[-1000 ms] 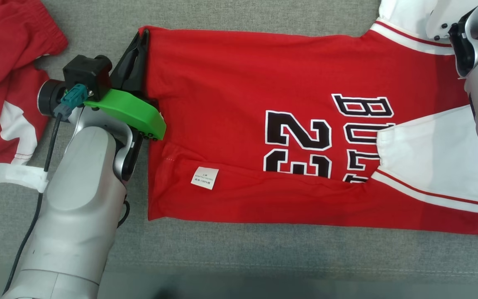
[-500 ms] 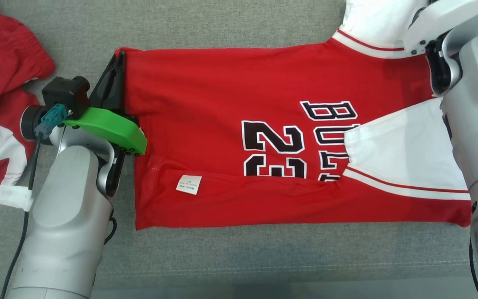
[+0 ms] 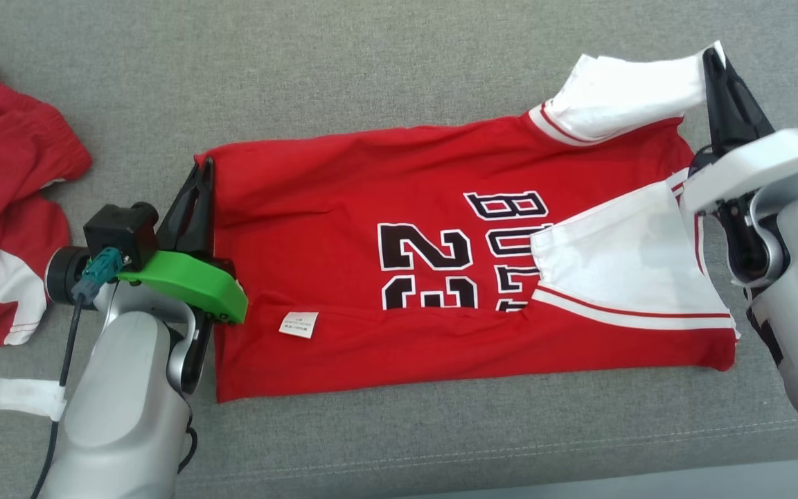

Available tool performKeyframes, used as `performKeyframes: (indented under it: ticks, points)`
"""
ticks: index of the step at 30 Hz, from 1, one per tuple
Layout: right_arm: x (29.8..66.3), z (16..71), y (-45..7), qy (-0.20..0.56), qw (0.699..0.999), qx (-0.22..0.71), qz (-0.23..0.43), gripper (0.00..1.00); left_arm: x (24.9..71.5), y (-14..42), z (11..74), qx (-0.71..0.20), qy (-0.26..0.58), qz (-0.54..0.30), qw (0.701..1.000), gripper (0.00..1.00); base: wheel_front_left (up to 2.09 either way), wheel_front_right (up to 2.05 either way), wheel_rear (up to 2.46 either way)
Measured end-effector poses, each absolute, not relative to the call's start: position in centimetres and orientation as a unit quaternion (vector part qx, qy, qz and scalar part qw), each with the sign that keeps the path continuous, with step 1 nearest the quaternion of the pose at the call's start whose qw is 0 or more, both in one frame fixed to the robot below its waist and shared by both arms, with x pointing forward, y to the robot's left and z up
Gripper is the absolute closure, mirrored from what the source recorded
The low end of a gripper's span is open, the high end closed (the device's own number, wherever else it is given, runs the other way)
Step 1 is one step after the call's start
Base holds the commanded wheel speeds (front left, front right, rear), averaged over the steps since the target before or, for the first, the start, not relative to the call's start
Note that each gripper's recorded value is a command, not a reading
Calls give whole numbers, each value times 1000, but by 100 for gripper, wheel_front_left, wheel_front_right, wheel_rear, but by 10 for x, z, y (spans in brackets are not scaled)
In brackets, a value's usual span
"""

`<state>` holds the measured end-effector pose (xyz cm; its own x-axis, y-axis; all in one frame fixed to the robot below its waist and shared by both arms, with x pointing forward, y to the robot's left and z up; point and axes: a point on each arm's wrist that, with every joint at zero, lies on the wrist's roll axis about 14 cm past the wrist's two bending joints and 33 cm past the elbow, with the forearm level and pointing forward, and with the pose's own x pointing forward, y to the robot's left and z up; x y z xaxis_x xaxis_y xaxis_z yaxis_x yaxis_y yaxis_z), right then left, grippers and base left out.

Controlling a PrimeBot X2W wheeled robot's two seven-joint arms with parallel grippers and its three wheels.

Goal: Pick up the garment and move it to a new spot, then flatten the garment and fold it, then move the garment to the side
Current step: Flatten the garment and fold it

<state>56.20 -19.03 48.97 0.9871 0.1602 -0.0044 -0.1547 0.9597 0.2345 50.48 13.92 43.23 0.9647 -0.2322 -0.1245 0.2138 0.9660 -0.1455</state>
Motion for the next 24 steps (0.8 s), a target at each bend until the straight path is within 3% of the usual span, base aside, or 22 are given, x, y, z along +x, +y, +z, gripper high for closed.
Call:
performKeyframes:
  ticks: [11,24]
  points:
    - [492,482,-187,25,980,172,95,100,474,137,441,-76,65,-111,989,100,0,0,0]
    - [456,471,-201,49,980,173,84,100,442,127,434,-102,76,-108,986,100,0,0,0]
